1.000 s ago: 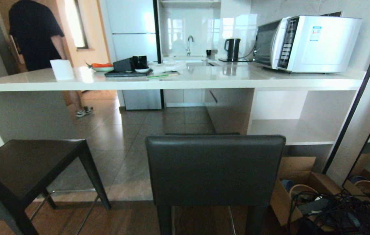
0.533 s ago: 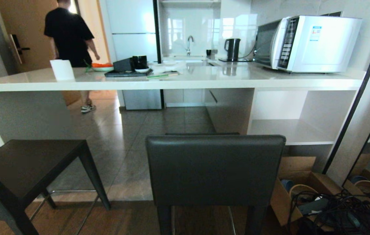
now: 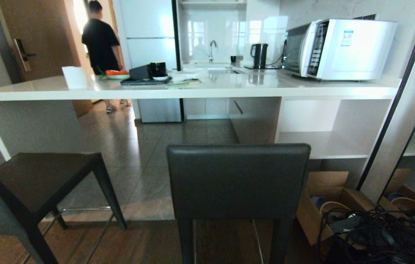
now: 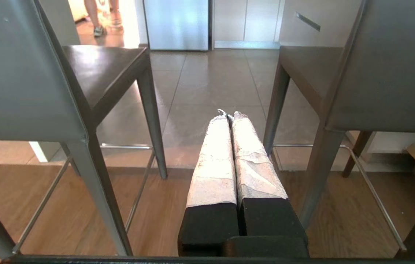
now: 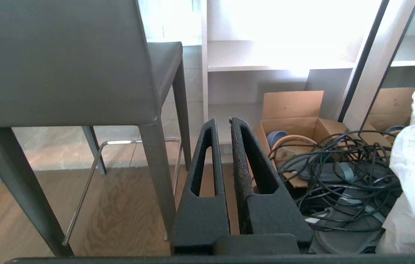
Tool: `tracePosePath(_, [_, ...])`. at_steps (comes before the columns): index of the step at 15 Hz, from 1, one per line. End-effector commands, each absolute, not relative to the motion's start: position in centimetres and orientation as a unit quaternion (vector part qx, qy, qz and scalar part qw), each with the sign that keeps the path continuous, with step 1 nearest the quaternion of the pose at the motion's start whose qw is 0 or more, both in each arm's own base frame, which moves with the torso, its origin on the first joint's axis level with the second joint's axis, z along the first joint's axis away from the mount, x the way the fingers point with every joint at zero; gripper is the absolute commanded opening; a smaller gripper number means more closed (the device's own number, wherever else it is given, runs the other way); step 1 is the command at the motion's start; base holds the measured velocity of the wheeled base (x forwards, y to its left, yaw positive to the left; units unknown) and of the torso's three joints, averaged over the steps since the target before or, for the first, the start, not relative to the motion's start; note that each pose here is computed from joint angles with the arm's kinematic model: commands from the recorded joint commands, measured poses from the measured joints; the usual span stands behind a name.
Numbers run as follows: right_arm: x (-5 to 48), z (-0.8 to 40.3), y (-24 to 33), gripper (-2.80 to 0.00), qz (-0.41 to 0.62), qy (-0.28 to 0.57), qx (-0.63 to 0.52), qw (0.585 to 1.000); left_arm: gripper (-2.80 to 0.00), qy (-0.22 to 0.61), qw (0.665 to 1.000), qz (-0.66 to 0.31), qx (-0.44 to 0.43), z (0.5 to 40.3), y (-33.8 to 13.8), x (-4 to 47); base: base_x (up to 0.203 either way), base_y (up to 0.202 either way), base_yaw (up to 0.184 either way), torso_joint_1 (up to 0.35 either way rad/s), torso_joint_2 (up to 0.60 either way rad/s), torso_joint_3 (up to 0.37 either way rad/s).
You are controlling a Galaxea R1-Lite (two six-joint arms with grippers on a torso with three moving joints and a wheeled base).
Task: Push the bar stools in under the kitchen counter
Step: Push the gray chair back under the dining table
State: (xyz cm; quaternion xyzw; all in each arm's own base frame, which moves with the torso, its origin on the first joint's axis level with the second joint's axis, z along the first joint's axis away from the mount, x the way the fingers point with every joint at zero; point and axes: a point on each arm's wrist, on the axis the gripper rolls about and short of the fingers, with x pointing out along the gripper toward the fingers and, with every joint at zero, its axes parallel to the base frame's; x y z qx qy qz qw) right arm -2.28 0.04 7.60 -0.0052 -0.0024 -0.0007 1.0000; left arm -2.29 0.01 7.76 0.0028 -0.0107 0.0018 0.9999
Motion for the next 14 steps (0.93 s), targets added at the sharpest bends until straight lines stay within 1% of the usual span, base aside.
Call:
tracePosePath(1, [-2.21, 7.36, 0.04, -2.8, -0.001, 0.002, -0.005, 1.0, -2.8, -0.007, 1.0, 0.002, 0.003, 7.59, 0.01, -2.23, 0.0, 0.0, 0.0, 0.0, 0.0, 0.0])
tracePosePath(6, [-2.21, 7.36, 0.04, -2.8, -0.001, 0.002, -0.005, 1.0, -2.8, -0.006, 1.0, 0.001, 0.004, 7.58, 0.01, -2.23, 0.0, 0.013, -0.004, 0.0, 0.0, 0.0])
tracePosePath(8, [-2.21, 7.36, 0.03, -2.8, 0.0, 0.002, -0.005, 1.0, -2.8, -0.007, 1.0, 0.001, 0.004, 7.58, 0.01, -2.23, 0.001, 0.148, -0.007, 0.001, 0.01, 0.001])
tracePosePath(14, [-2.21, 7.36, 0.03, -2.8, 0.0, 0.002, -0.005, 1.0, -2.8, -0.006, 1.0, 0.001, 0.004, 7.58, 0.01, -2.23, 0.0, 0.196, -0.002, 0.002, 0.0, 0.004])
